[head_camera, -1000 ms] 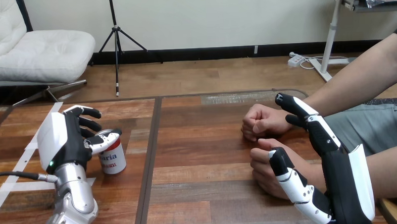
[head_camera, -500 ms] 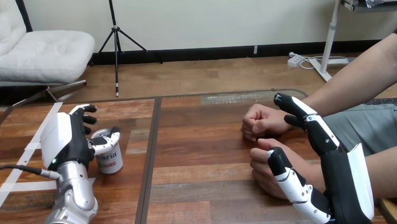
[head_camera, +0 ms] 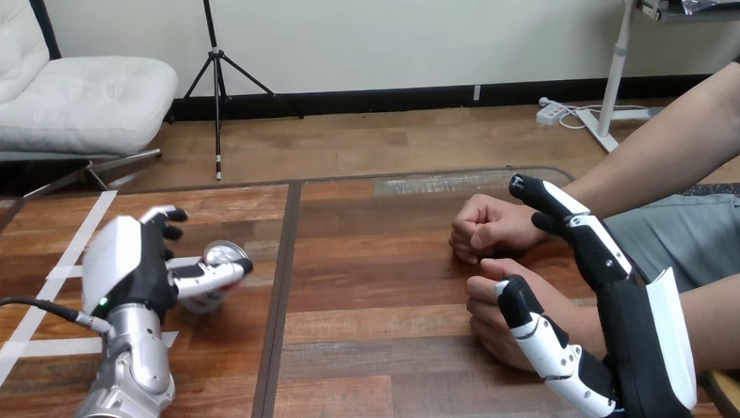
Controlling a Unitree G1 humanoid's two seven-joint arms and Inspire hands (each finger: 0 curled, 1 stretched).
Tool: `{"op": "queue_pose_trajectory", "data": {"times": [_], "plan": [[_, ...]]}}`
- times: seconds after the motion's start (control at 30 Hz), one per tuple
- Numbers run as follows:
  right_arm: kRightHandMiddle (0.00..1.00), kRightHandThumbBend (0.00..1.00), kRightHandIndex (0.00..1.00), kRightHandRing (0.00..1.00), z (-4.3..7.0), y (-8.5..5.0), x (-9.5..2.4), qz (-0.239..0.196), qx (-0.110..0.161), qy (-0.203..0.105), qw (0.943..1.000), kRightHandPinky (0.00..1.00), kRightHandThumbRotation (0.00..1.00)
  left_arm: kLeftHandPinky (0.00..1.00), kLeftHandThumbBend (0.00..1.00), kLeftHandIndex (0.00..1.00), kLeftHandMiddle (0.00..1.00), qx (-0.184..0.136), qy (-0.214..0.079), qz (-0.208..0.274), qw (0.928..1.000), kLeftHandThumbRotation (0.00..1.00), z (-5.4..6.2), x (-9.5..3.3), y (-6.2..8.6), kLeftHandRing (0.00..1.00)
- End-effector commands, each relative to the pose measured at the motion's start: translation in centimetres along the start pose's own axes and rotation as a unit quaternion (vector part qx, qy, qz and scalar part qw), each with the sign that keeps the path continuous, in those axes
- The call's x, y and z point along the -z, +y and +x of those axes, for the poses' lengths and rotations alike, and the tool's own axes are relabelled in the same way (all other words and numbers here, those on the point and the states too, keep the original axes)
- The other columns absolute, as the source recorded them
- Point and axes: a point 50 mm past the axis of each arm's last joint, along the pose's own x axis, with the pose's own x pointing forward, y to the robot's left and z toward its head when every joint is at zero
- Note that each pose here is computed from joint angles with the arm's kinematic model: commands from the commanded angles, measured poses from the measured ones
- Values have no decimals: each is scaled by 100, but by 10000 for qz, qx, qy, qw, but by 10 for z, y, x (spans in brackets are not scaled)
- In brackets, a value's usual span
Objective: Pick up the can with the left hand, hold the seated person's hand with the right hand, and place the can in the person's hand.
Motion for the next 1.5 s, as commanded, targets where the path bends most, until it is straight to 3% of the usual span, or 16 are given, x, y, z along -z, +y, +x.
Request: {"op": "queue_pose_trajectory", "data": {"times": [0.0, 0.77, 1.47], "plan": [[85, 56, 83, 86, 14, -2, -10, 26, 111, -379, 9992, 83, 71, 62, 98, 78, 76, 4, -234, 113, 9997, 35, 13, -19, 12, 70], [84, 55, 83, 86, 14, -1, -10, 52, 132, -357, 9993, 84, 71, 57, 100, 77, 76, 345, -200, 289, 9988, 35, 14, -24, 7, 69], [84, 54, 83, 86, 15, -2, -8, 50, 129, -380, 9992, 84, 69, 56, 94, 77, 76, 223, -244, 169, 9993, 34, 13, -23, 9, 68]]}}
